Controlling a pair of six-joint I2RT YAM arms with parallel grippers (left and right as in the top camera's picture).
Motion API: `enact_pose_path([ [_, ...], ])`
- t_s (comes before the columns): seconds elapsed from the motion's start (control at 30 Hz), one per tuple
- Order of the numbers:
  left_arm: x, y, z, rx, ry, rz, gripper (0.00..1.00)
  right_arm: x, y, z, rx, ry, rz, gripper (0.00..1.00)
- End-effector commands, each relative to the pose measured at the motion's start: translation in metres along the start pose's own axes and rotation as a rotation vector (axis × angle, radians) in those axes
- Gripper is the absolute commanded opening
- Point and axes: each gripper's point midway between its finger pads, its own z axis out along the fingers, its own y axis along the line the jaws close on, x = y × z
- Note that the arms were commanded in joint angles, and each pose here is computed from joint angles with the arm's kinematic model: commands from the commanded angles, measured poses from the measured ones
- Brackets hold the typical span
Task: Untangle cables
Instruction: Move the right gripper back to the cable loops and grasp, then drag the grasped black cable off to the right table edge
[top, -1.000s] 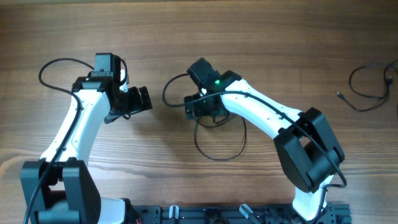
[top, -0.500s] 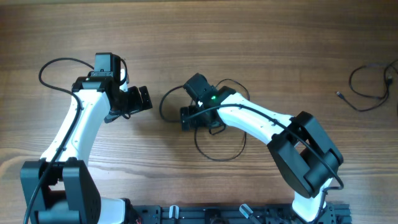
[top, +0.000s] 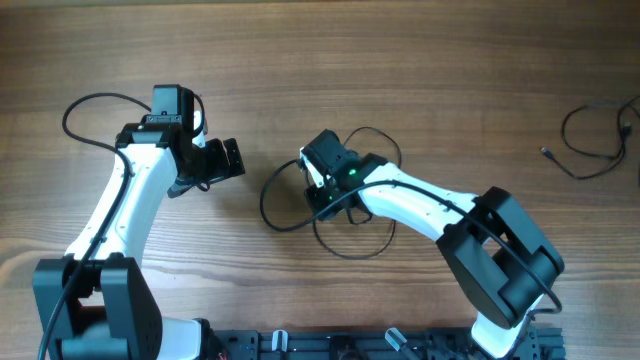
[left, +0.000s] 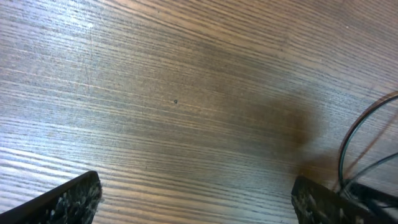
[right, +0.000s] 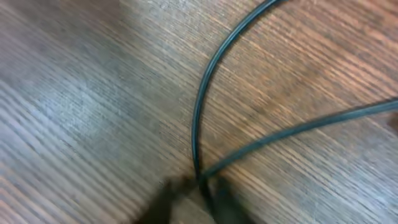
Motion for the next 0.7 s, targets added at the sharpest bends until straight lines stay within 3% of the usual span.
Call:
enact_pose_path([
  [0.0,-0.005,-0.001,-0.008,-0.003,-0.034,0.029,1.0,0.065,-0.017,0.035,0.054,0.184,0.136,0.05],
  [0.3,-0.005,-0.001,-0.008,-0.002,-0.035,0.029,1.0,0.065,-0.018,0.035,0.063,0.182,0.143,0.08],
  [0.33,-0.005,-0.001,-0.008,-0.002,-0.035,0.029,1.0,0.065,-0.018,0.035,0.063,0.183,0.143,0.12],
  [0.37,-0.005,-0.001,-0.008,-0.002,-0.035,0.029,1.0,0.065,-0.018,0.035,0.062,0.183,0.139,0.04],
  [0.43,-0.005,-0.001,-0.008,-0.002,-0.035,0.029,1.0,0.063,-0.017,0.033,0.059,0.179,0.117,0.04],
  [0.67,-0.005,-0.001,-0.008,-0.004,-0.031,0.029,1.0,0.005,-0.019,-0.056,0.121,0.024,0.079,0.05],
])
